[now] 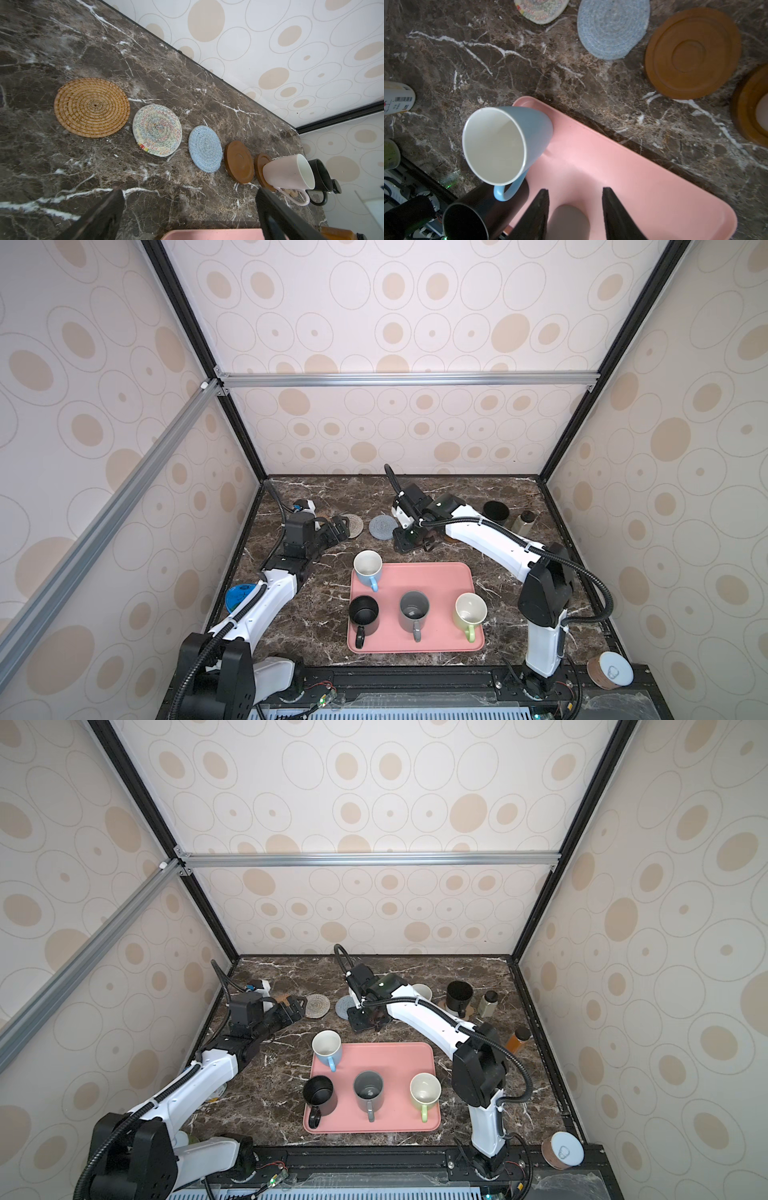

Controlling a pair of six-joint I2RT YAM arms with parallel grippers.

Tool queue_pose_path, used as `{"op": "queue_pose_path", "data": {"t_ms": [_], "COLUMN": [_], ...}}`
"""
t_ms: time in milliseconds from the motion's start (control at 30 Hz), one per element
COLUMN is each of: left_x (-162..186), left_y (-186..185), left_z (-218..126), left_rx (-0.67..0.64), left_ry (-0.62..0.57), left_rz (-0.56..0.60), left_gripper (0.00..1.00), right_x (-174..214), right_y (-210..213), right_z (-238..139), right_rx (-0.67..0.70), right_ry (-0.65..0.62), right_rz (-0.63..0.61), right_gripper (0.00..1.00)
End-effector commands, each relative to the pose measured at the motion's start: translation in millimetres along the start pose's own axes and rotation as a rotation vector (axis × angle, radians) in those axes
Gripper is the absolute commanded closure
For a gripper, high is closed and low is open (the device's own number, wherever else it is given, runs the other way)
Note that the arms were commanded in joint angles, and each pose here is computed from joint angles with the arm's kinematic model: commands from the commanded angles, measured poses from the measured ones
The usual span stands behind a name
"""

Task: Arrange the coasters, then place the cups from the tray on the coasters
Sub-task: 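Swing the right gripper back over the light-blue-handled white mug on the pink tray, then lower the open right gripper onto the light-blue-handled mug's rim and close it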

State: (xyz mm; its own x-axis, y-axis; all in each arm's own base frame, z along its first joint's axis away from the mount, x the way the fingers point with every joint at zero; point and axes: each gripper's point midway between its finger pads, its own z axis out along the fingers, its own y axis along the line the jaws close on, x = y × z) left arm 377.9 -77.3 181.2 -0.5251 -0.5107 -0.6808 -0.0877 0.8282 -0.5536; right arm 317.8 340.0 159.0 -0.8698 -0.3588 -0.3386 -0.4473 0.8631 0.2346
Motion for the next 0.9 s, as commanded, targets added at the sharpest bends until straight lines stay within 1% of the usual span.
{"op": "queue_pose_path", "data": {"t_ms": [0,500,867], "left_x": [-12,-8,-8], "left_y": [-3,-1,-1], "left_z": [-7,-6,-7], "left_rx": [0.019,0.029,0.031], "left_ry": [-0.045,-0.040,-0.041], "left_rz": [-0.025,-0.037,-0.040], "left_gripper": [0.00,0.00,0.00], "right_x": [9,33,42], "right_y": [16,66,81], "right_z": [4,25,32], "right_rx": [-0.008,-0.060,-0.062], "right_ry": [0.039,0.115,0.141], "right_rz": [-0.027,-0.113,-0.143], "right_gripper": [0.54,0.51,0.49]}}
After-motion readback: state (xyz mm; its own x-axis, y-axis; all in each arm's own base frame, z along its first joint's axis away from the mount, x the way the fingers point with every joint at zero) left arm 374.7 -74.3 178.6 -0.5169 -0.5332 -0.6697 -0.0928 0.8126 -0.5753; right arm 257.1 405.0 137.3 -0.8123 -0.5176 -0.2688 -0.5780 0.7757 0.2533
